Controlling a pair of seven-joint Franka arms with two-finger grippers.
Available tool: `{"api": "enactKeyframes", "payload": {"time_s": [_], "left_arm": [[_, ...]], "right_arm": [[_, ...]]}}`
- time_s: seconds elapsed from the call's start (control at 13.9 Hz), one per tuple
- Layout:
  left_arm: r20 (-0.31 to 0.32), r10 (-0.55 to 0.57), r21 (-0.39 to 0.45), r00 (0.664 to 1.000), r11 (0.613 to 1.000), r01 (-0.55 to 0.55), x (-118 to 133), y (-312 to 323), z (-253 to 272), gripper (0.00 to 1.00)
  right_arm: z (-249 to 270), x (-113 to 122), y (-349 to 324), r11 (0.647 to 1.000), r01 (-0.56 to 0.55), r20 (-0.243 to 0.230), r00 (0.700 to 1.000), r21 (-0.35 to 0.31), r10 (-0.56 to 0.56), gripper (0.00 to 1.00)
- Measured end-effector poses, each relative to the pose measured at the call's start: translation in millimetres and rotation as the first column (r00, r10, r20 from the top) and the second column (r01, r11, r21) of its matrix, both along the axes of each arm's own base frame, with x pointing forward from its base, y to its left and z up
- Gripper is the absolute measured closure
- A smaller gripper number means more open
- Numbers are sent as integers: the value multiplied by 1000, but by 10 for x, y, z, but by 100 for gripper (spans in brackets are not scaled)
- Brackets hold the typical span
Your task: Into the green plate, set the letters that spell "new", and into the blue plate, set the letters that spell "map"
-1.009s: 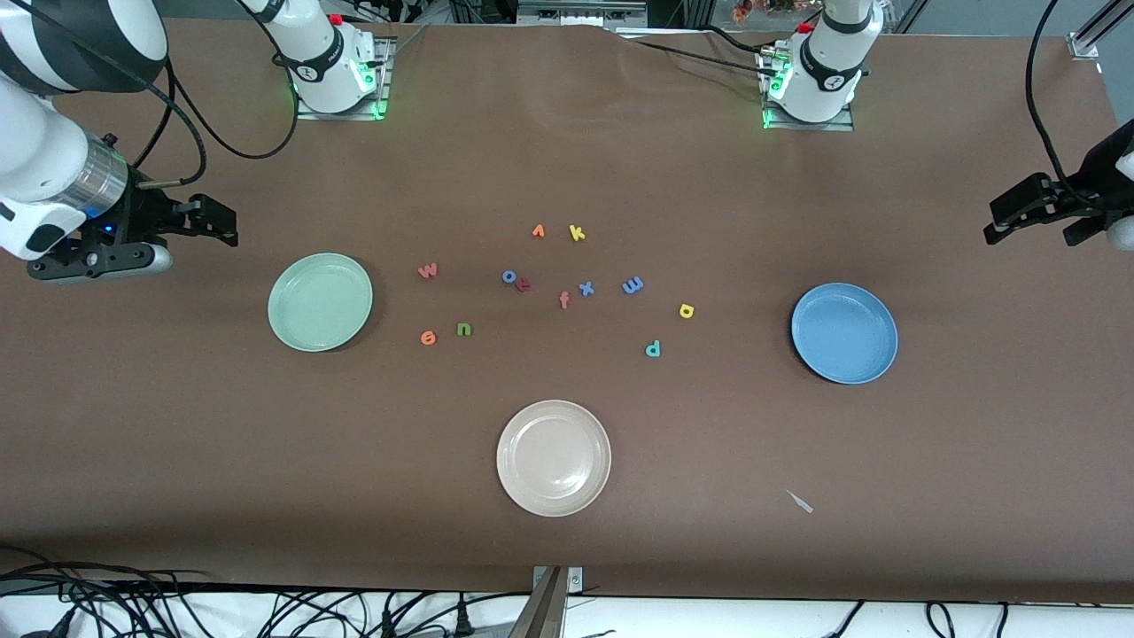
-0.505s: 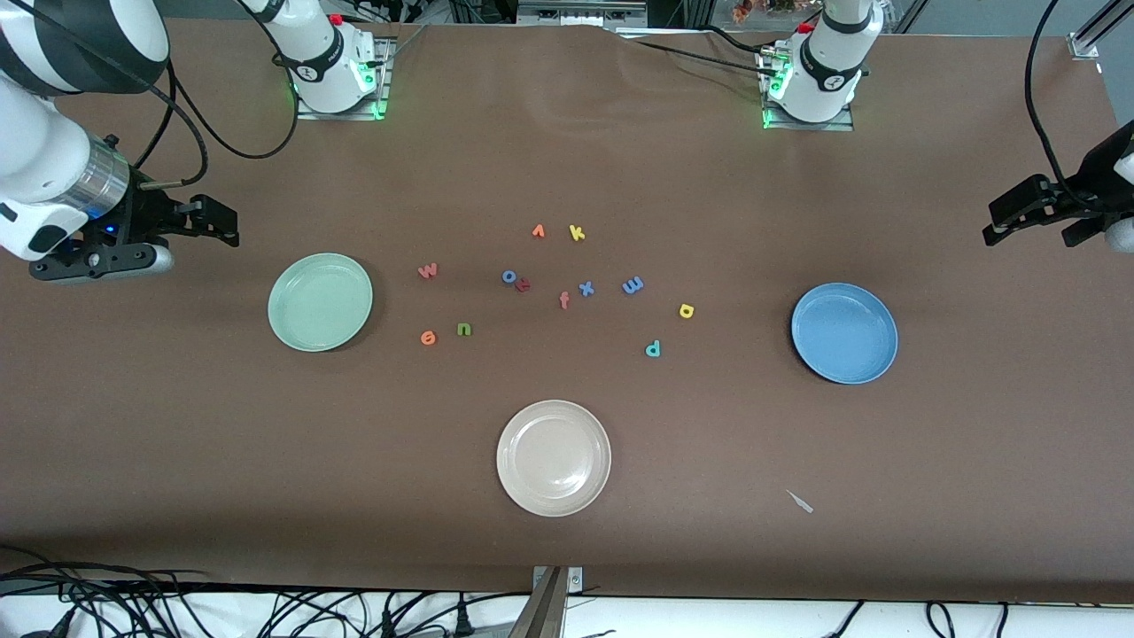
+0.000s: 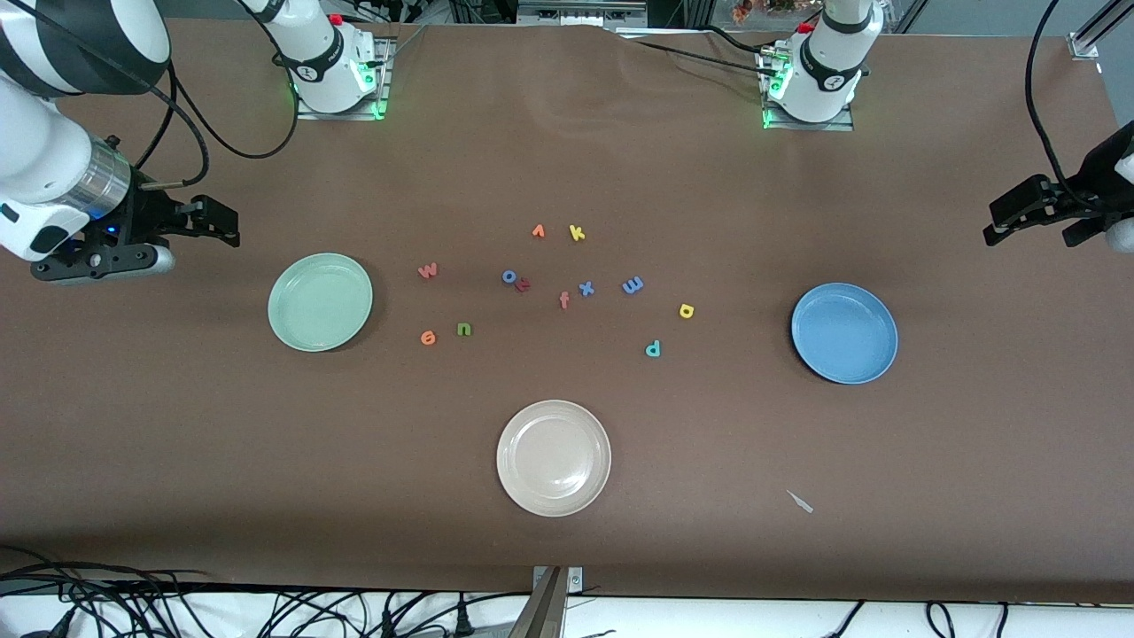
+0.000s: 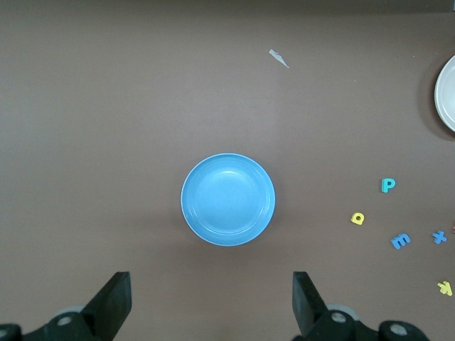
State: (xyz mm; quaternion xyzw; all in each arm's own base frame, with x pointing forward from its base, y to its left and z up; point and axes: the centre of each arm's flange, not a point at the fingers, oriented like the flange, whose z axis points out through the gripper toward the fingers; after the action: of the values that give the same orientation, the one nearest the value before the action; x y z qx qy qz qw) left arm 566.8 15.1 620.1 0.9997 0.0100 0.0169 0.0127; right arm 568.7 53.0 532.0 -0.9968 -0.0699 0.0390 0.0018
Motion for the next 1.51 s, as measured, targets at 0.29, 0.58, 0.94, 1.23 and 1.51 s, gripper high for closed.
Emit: {"api": "enactKeyframes", "payload": {"time_s": [0.29, 0.58, 0.94, 1.23, 1.51], "left_arm": [[-2, 2, 0, 1000, 1000, -2, 0, 9, -4, 0], [-5, 2, 0, 1000, 1000, -2, -2, 10, -9, 0], [-12, 3, -1, 1000, 1000, -3, 5, 19, -34, 0], [-13, 3, -1, 1000, 1000, -3, 7, 19, -37, 0], [-14, 3, -1, 1000, 1000, -3, 9, 21, -41, 0]], "right_arm": [[21, -7, 7, 1000, -1, 4, 1000, 1, 1, 0], [41, -25, 8, 1000, -2, 7, 1000, 1, 2, 0], [7, -25, 14, 1000, -3, 8, 1000, 1, 3, 0], [2, -22, 14, 1000, -3, 10, 1000, 1, 3, 0], [2, -23, 13, 1000, -3, 10, 1000, 1, 3, 0]]}}
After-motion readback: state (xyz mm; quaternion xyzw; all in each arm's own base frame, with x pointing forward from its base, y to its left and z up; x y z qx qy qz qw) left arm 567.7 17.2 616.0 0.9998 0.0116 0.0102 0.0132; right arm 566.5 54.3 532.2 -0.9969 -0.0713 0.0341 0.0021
